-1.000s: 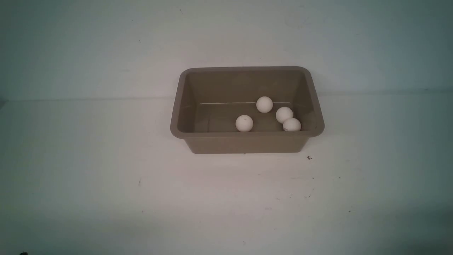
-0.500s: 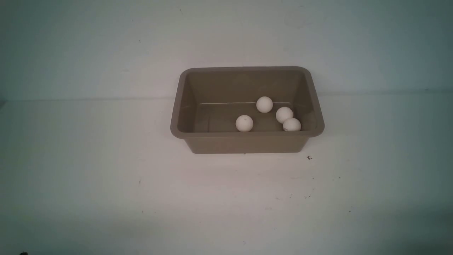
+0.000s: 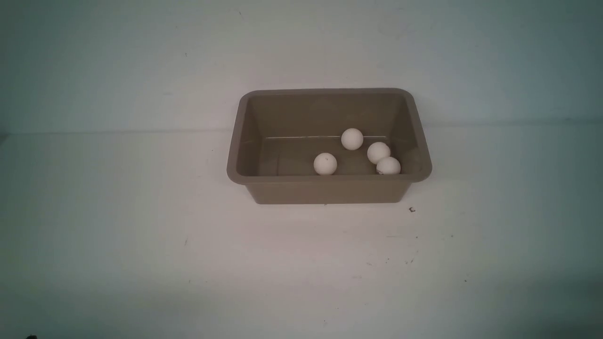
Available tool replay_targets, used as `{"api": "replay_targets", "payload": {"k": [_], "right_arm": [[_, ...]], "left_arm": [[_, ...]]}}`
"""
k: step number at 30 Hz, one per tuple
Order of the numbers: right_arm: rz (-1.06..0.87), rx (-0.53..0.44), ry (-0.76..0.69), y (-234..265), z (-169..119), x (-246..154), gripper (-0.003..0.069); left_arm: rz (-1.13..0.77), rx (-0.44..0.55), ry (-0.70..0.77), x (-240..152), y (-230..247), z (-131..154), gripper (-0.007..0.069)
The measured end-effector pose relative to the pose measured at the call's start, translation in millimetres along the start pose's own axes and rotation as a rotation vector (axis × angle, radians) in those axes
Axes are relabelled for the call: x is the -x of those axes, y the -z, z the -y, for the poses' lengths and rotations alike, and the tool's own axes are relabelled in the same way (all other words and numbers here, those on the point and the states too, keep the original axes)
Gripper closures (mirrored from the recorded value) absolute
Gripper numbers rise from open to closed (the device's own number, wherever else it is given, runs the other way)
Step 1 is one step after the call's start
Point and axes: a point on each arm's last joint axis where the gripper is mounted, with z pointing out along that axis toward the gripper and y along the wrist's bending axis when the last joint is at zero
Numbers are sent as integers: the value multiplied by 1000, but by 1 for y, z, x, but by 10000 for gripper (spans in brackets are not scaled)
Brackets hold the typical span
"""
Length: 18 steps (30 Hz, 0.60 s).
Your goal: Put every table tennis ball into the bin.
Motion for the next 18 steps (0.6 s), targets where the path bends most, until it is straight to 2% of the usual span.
{"api": "replay_targets", "payload": {"k": [12,18], "right_arm": [[0,0,0,0,0,0,521],[0,0,0,0,0,0,521]], "left_arm": [[0,-3,6,0,0,0,105],[-2,-46,111,0,0,4,105]]}}
